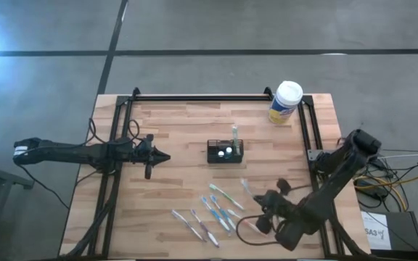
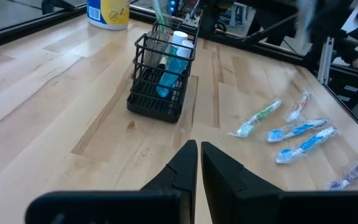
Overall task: Pick & Place toothbrushing station
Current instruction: Put the right blue toothbrush into the wire organizer
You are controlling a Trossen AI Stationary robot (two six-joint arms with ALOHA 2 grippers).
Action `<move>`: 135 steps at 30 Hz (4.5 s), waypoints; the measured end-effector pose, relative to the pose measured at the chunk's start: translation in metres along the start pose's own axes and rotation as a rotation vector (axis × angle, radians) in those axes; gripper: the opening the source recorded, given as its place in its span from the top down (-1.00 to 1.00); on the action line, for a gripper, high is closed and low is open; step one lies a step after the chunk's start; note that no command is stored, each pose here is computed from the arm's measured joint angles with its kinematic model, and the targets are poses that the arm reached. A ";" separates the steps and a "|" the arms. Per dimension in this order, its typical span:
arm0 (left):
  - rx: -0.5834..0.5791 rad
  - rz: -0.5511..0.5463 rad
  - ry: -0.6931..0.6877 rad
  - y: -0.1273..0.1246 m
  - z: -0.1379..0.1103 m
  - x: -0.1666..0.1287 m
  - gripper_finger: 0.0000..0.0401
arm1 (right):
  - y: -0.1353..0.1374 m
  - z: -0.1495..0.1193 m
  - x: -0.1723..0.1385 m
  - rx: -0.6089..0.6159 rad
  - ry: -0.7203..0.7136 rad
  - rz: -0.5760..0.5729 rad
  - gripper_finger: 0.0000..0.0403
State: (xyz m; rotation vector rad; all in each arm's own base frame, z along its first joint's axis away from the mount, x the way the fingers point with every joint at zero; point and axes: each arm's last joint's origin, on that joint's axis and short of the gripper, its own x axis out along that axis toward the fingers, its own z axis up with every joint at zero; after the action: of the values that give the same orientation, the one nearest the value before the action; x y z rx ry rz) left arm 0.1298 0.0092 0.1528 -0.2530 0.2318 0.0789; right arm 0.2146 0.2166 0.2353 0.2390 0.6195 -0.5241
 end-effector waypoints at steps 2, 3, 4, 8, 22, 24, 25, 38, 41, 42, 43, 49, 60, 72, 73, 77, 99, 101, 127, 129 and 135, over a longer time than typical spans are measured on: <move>0.000 0.000 0.000 0.000 0.000 0.000 0.87 | -0.002 0.015 -0.007 -0.047 -0.085 0.030 0.92; 0.000 0.000 0.000 0.000 0.000 0.000 0.87 | -0.003 0.024 -0.010 -0.068 -0.112 0.054 0.92; 0.000 0.000 0.000 0.000 0.000 0.000 0.87 | -0.004 0.031 -0.011 -0.092 -0.131 0.082 0.92; 0.000 0.000 0.000 0.000 0.000 0.000 0.87 | -0.010 0.059 -0.004 -0.162 -0.223 0.191 0.92; -0.018 0.002 -0.007 0.000 0.001 0.000 0.87 | -0.101 0.086 0.098 -0.166 -0.750 0.541 0.93; -0.021 -0.004 -0.036 -0.001 0.003 0.000 0.87 | -0.113 0.085 0.113 -0.166 -0.754 0.547 0.93; -0.021 -0.009 -0.061 -0.001 0.006 0.000 0.87 | -0.119 0.085 0.118 -0.161 -0.755 0.542 0.93; 0.032 -0.032 -0.352 -0.014 0.060 -0.002 0.87 | -0.126 0.090 0.163 -0.322 -0.705 0.462 0.93; 0.071 -0.024 -0.348 -0.017 0.075 0.005 0.87 | -0.120 0.094 0.168 -0.347 -0.714 0.489 0.93; 0.084 -0.020 -0.341 -0.018 0.079 0.009 0.87 | -0.118 0.095 0.170 -0.348 -0.715 0.490 0.93; 0.090 -0.019 -0.339 -0.019 0.084 0.012 0.86 | -0.116 0.098 0.171 -0.348 -0.722 0.490 0.93; 0.140 -0.028 -0.335 -0.027 0.112 0.037 0.56 | -0.109 0.113 0.172 -0.396 -0.724 0.471 0.93; 0.173 -0.013 -0.280 -0.033 0.141 0.083 -0.19 | -0.106 0.125 0.174 -0.449 -0.714 0.358 0.93; 0.217 -0.113 -0.261 -0.038 0.151 0.098 -0.18 | -0.105 0.126 0.172 -0.444 -0.724 0.341 0.93; 0.221 -0.114 -0.263 -0.038 0.151 0.097 -0.18 | -0.105 0.126 0.172 -0.443 -0.724 0.341 0.93; 0.220 -0.115 -0.272 -0.038 0.151 0.093 -0.19 | -0.105 0.127 0.171 -0.448 -0.740 0.335 0.93; 0.176 -0.082 -0.286 -0.037 0.157 0.082 -0.49 | -0.105 0.137 0.165 -0.446 -0.788 0.299 0.92; 0.176 -0.081 -0.290 -0.038 0.158 0.082 -0.49 | -0.105 0.139 0.165 -0.444 -0.794 0.299 0.92; 0.211 -0.073 -0.344 -0.039 0.164 0.094 -0.49 | -0.109 0.149 0.183 -0.365 -0.766 0.285 0.92; 0.216 -0.069 -0.333 -0.038 0.163 0.098 -0.49 | -0.106 0.151 0.188 -0.373 -0.766 0.267 0.92; 0.220 -0.066 -0.336 -0.038 0.165 0.098 -0.49 | -0.106 0.150 0.192 -0.367 -0.761 0.220 0.92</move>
State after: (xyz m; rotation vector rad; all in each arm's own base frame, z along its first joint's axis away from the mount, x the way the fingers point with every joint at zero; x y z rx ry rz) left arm 0.2644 0.0200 0.2944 -0.0262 -0.1027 0.0289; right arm 0.3635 -0.0033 0.2316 -0.2391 -0.0619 -0.2467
